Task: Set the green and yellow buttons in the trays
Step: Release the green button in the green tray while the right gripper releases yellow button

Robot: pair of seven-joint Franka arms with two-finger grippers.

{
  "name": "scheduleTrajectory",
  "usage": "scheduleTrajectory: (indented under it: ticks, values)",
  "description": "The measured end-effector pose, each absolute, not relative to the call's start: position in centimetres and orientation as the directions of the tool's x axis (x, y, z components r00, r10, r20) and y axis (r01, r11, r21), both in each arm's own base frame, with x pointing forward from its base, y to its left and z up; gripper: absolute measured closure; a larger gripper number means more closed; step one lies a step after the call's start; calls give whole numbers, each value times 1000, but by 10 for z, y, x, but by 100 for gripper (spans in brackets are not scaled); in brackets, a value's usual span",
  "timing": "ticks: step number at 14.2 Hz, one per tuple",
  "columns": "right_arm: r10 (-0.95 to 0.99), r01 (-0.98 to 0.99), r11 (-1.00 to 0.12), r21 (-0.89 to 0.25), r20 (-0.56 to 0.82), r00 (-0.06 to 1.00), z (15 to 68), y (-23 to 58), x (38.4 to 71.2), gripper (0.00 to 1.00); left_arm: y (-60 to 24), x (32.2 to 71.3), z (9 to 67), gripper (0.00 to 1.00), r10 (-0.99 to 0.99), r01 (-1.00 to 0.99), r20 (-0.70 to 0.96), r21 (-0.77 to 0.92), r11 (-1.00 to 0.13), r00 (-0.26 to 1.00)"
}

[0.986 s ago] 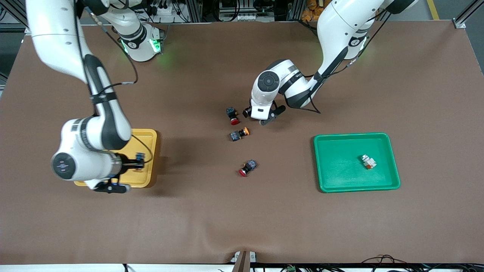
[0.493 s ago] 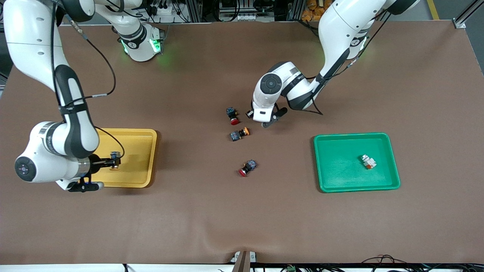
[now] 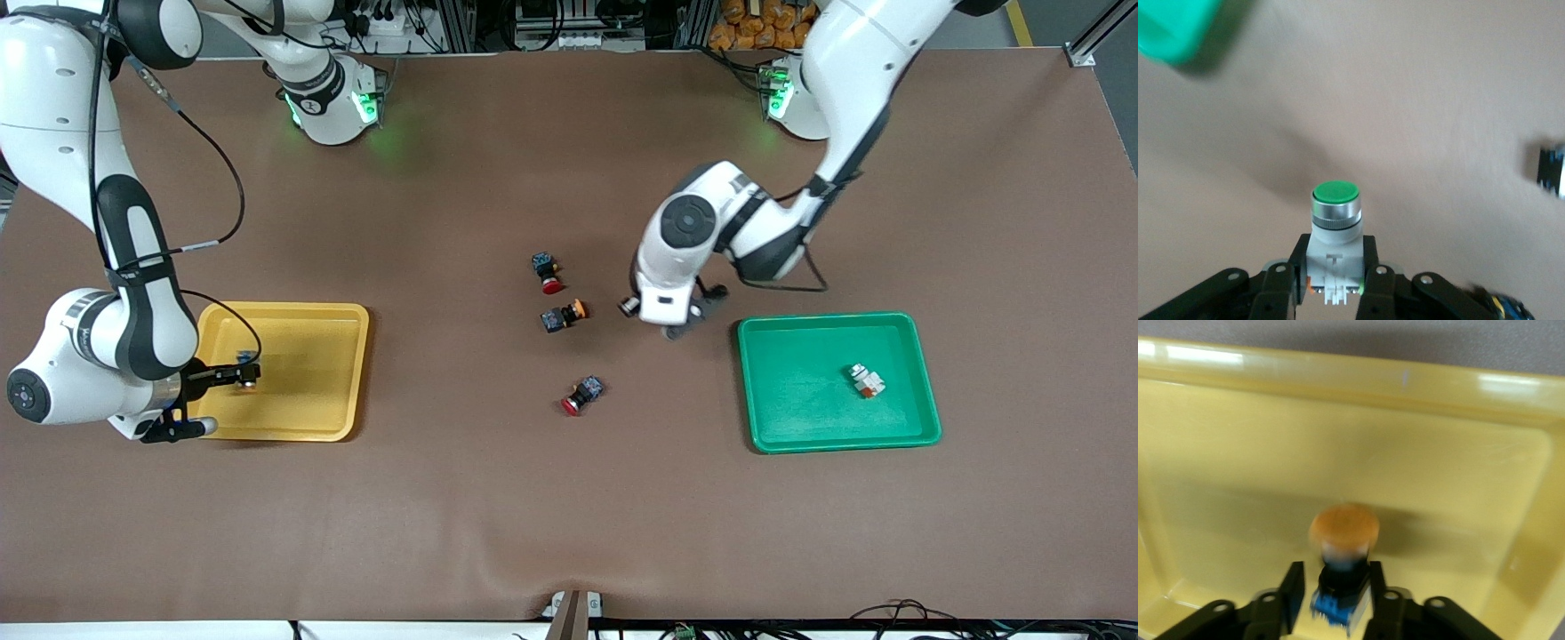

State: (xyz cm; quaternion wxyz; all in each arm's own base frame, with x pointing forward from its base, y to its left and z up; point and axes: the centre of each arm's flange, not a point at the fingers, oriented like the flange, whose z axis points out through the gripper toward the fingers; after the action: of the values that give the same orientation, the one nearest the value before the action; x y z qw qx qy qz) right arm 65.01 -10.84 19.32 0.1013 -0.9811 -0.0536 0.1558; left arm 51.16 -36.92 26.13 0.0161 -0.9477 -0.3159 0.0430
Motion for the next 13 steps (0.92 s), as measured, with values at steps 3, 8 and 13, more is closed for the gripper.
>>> scheduleTrajectory:
  ticks: [3, 8, 13]
  values:
    - [167, 96, -967, -238, -302, 939, 195, -88, 652, 15, -319, 559, 286, 66, 538, 535, -62, -55, -843, 841]
    - [202, 119, -957, -266, -312, 928, 207, -60, 655, 0, -220, 610, 294, 66, 430, 429, -66, -31, -903, 900]
    - [51, -27, -976, -216, -348, 936, 246, 18, 663, 0, -156, 628, 290, 66, 369, 368, -78, -22, -929, 926]
